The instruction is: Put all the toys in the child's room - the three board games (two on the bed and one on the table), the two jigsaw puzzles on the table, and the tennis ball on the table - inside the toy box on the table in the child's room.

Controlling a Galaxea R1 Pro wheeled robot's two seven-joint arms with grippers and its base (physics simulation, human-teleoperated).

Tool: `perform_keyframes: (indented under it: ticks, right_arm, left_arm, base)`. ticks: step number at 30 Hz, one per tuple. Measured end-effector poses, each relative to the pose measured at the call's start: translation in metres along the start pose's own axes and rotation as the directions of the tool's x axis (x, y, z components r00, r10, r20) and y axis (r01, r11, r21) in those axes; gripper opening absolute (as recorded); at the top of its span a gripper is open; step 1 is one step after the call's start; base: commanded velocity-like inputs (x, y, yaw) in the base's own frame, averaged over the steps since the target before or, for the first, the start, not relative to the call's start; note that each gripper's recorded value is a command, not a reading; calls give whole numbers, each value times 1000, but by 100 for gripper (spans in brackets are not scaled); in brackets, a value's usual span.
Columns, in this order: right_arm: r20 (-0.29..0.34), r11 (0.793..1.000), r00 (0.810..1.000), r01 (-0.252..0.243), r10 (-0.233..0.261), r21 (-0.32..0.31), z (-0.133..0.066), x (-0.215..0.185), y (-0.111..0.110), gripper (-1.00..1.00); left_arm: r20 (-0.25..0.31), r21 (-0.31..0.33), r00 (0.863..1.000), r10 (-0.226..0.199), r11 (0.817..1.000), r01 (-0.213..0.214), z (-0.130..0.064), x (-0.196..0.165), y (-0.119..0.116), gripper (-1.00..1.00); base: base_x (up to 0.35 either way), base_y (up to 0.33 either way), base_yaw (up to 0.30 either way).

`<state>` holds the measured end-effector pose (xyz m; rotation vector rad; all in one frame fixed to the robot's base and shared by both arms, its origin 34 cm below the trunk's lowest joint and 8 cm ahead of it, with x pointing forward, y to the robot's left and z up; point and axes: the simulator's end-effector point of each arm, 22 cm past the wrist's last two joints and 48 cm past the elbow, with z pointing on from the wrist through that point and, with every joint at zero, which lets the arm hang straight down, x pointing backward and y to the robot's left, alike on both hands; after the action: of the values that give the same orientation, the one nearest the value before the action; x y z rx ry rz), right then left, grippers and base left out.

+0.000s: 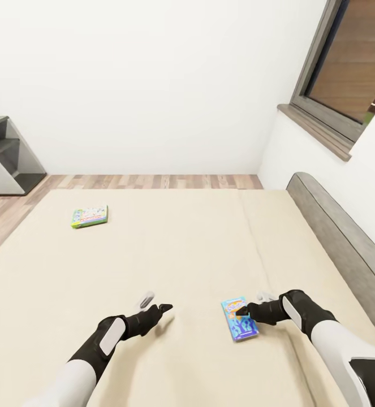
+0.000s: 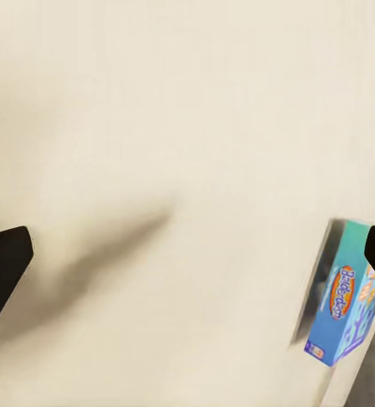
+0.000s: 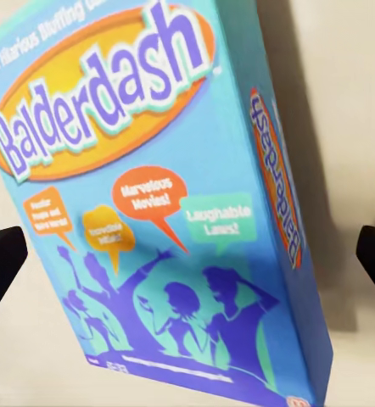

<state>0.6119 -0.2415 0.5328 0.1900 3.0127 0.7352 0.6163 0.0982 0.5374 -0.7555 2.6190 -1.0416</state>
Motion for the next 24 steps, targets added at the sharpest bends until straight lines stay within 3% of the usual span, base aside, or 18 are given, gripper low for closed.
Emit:
perform_keyframes:
  ticks: [24]
  right_arm:
    - [1,1000,1000,0,0,-1,0,-1,0,100]
  left_arm:
    - [0,3,1000,2,1000,-2,0,0,0,100]
  base:
    - [0,6,0]
